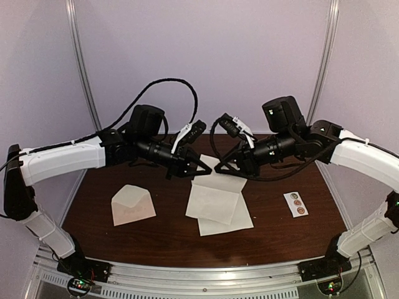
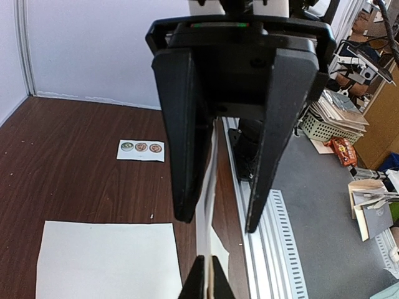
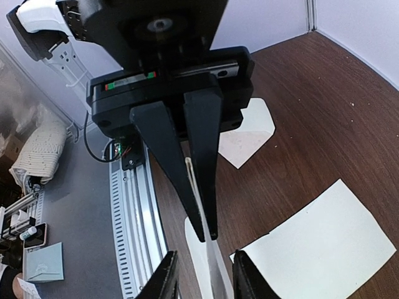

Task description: Place the letter into the envelope and seal it

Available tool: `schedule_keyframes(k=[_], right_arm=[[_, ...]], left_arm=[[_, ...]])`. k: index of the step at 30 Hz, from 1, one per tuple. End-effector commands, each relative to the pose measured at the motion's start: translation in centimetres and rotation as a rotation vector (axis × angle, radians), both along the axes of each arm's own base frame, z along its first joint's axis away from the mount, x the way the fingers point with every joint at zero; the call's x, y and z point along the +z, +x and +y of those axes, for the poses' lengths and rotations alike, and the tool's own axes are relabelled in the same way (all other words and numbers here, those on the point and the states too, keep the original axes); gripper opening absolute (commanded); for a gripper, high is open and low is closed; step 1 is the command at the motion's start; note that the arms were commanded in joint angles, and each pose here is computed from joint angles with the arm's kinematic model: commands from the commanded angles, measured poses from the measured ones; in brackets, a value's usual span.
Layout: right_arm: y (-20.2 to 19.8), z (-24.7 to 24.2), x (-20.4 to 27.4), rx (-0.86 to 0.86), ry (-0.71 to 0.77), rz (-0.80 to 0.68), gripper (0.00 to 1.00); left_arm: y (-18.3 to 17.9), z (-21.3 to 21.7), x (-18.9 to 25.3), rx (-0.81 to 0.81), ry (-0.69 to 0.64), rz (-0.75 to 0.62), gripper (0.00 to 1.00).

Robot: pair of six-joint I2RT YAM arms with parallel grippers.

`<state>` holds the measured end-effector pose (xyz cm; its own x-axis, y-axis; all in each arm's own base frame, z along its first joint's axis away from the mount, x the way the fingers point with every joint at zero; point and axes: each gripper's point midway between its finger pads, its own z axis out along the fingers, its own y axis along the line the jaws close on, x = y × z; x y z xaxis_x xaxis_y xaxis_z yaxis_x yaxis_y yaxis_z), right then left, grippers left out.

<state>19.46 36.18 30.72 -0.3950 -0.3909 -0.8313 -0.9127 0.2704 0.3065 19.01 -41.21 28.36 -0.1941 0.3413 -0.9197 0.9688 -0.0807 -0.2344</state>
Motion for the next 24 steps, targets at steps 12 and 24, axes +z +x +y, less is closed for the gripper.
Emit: schedule_keyframes(k=[12, 24], right_arm=[[1.6, -1.3, 3.4, -0.13, 0.061, -0.119, 0.0], [1.3, -4.0, 9.0, -0.247, 0.255, -0.217, 0.0]], left_arm=[[0.1, -0.4, 1.3, -0.004, -0.026, -0.036, 0.38], [1.3, 0.0, 1.7, 0.065, -0.024, -0.072, 0.65]])
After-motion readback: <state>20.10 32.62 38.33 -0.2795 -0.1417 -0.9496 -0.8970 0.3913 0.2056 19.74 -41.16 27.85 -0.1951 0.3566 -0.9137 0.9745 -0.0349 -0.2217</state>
